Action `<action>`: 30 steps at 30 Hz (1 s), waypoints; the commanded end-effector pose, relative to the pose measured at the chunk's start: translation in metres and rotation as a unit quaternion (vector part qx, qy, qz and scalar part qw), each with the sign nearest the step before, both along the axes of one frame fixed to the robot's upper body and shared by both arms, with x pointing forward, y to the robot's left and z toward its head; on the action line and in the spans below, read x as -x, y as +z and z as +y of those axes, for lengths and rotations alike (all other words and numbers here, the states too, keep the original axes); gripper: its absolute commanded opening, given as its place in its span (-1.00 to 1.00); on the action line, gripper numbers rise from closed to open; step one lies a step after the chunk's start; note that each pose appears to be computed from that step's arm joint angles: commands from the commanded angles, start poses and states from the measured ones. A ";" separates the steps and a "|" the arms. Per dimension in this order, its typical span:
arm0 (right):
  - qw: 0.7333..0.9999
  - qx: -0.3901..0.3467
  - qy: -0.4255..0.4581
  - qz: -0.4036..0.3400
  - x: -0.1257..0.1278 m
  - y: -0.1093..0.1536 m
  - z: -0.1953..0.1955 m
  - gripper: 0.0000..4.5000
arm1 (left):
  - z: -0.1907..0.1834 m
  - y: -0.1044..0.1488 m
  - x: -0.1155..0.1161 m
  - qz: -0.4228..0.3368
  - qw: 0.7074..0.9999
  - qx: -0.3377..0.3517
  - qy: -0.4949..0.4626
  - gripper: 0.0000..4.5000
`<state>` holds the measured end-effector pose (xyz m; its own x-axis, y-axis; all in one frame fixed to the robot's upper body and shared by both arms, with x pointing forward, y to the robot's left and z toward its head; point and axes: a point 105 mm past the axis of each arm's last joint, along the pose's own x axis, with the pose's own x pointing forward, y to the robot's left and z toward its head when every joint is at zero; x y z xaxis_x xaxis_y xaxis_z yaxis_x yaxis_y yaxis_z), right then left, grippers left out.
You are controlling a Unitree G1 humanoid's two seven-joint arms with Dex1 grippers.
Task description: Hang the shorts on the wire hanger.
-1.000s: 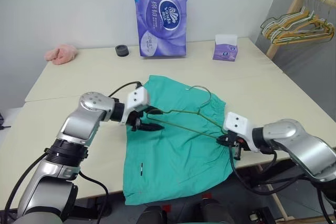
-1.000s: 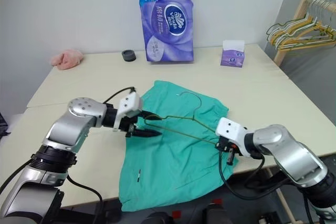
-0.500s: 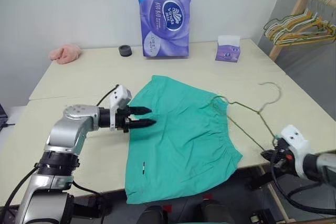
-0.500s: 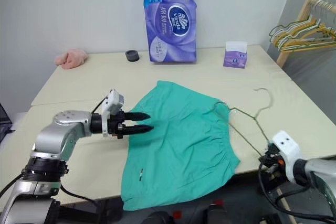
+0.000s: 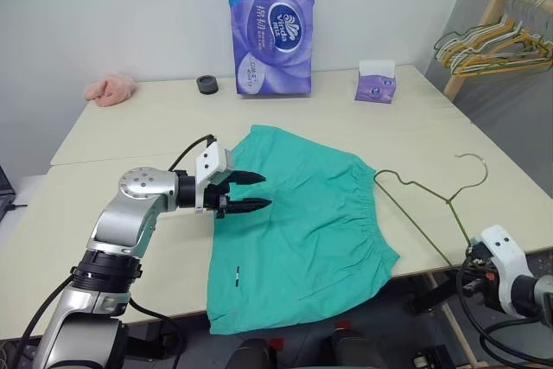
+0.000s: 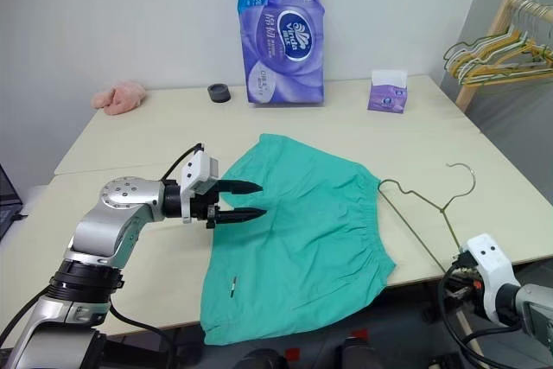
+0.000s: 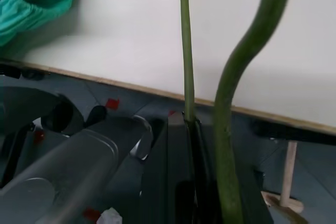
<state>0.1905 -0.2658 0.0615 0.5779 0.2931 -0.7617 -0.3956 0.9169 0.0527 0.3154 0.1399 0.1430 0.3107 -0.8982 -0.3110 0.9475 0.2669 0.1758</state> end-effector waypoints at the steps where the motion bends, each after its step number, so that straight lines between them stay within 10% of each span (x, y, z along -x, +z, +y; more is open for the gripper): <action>1: 0.999 0.000 0.035 -0.021 -0.001 0.013 0.010 -1.00 | 0.000 0.011 -0.006 -0.028 1.000 -0.002 0.002 0.26; 30: 0.991 -0.001 0.135 -0.014 -0.071 0.005 0.037 -1.00 | 0.001 0.015 -0.016 -0.048 0.999 -0.001 0.017 0.26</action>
